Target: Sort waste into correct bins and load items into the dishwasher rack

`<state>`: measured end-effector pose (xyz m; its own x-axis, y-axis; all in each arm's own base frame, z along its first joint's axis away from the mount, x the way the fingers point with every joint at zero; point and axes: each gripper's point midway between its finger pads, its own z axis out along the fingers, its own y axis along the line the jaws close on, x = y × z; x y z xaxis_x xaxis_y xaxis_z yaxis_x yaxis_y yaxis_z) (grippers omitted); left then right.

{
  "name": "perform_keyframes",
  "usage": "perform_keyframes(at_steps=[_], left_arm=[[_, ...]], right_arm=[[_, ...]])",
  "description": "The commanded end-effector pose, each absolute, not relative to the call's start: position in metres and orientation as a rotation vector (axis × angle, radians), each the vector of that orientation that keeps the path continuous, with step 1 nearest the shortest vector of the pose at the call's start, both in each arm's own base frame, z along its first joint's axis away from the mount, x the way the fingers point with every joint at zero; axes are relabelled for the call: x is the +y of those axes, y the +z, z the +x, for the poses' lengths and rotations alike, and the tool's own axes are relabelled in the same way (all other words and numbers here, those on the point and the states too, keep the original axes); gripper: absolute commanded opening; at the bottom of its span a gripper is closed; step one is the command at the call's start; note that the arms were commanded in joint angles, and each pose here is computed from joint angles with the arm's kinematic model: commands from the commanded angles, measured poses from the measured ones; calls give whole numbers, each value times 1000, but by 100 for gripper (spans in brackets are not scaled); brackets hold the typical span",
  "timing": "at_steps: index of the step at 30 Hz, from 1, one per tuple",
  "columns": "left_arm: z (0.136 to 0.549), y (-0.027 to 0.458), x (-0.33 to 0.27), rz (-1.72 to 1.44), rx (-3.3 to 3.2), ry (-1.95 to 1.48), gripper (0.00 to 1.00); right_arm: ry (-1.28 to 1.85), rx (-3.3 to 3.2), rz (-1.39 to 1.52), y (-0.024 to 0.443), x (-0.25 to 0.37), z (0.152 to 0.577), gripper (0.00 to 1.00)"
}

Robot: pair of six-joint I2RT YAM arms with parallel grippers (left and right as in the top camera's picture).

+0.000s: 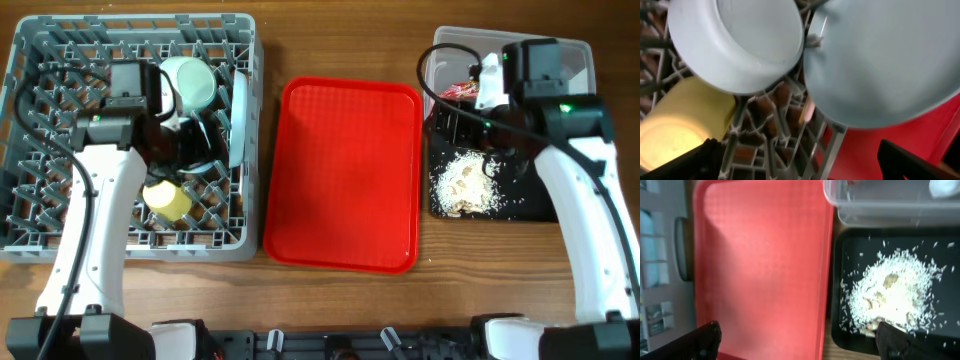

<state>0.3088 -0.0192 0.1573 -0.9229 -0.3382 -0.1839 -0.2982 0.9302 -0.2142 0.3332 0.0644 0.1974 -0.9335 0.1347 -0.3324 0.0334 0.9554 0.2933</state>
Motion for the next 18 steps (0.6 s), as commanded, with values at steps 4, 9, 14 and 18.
perform_keyframes(at_steps=[4, 9, 14, 18], left_arm=[[281, 160, -20, -424, 2892, -225, 100], [259, 190, -35, -236, 2655, -265, 100], [235, 221, -55, -20, 2370, -326, 100], [222, 241, -55, -1, 2245, -340, 100]], right_arm=[[331, 2710, 205, 214, 53, 312, 100], [318, 2540, 184, 226, 46, 282, 100], [235, 2264, 304, 249, 20, 242, 100], [197, 2185, 312, 260, 11, 218, 100]])
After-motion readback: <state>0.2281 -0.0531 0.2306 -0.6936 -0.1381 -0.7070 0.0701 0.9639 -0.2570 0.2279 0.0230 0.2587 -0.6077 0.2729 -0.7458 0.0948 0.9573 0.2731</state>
